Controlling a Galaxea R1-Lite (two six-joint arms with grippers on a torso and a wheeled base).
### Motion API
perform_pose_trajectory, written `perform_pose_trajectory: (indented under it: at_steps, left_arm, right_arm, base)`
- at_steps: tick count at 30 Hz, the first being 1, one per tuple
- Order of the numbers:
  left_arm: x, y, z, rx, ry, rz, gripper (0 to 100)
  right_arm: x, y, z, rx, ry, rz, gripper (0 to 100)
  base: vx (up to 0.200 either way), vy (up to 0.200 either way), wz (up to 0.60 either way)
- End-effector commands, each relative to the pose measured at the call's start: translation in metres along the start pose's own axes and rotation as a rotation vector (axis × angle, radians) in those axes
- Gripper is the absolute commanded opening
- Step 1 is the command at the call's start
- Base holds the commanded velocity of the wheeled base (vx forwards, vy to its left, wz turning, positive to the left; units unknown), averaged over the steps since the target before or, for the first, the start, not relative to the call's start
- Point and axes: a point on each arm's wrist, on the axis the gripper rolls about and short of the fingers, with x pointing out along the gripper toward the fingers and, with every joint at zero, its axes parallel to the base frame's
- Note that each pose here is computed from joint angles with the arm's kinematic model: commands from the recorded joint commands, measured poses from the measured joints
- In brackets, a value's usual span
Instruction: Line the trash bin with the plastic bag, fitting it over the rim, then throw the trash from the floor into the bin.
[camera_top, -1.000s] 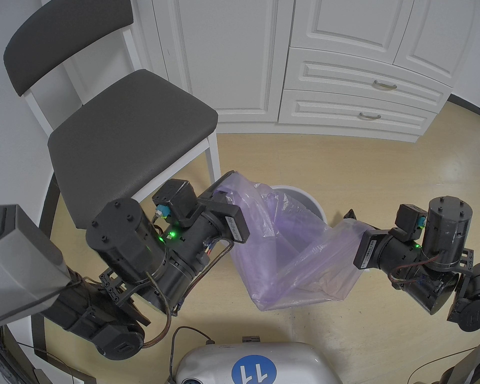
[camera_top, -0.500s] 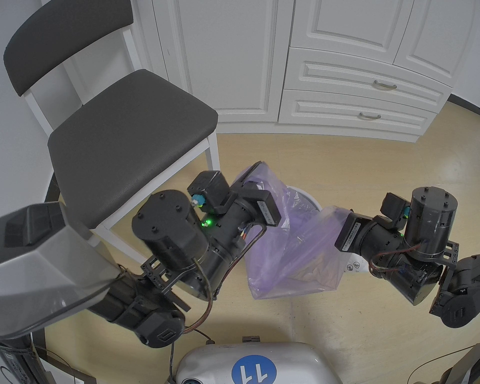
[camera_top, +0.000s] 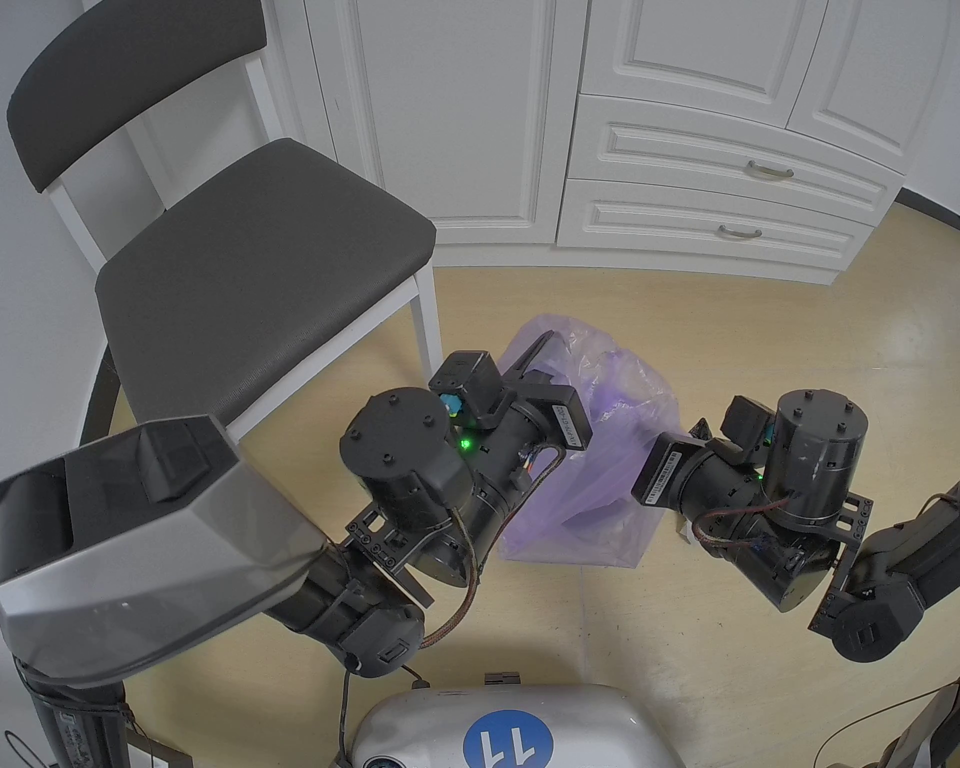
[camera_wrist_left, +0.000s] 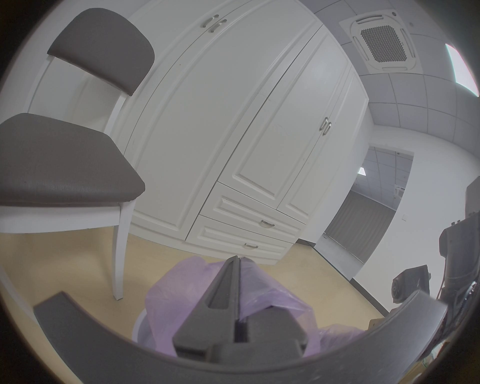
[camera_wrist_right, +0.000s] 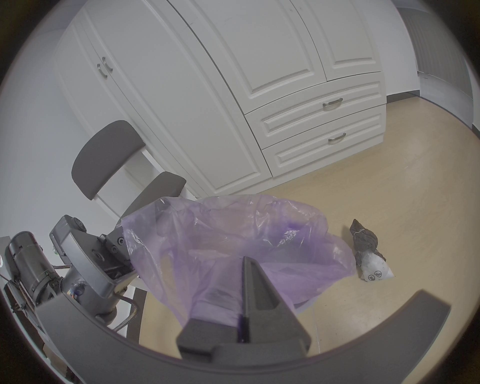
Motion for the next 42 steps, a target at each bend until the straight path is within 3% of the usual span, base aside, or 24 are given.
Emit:
perform_pose_trajectory:
  at_steps: [1,10,17,24,32,36,42]
  left_arm:
    - [-0.002,0.002,-0.008,0.002,0.017,0.007,0]
    - [-0.010,-0.001,0.000,-0.004,0.023,0.003,0]
    - [-0.004,0.016,-0.012,-0.018,0.043,0.039,0]
    - [0.009,0.034,-0.024,-0.038,0.050,0.079,0]
    - [0.030,0.061,-0.050,-0.080,0.050,0.134,0]
    - [0.034,0.068,-0.042,-0.103,0.029,0.149,0]
    - [0.030,0.062,-0.020,-0.112,-0.011,0.135,0]
  right_arm:
    - [0.003,-0.001,-0.004,-0.004,0.014,-0.004,0]
    - [-0.001,0.006,-0.002,0.019,0.011,0.021,0]
    - [0.006,0.006,-0.007,0.034,0.025,0.014,0]
    - [0.049,-0.013,-0.035,0.149,0.100,-0.033,0]
    - [0.086,-0.036,-0.048,0.253,0.087,-0.104,0]
    - [0.095,-0.035,-0.040,0.305,0.061,-0.058,0]
    - [0.116,-0.030,-0.035,0.326,0.041,0.007,0]
  base:
    - [0.000,0.000,0.00]
    - [0.000,0.000,0.00]
    - [0.000,0.000,0.00]
    - [0.000,0.000,0.00]
    - [0.000,0.000,0.00]
    - [0.000,0.000,0.00]
    - [0.000,0.000,0.00]
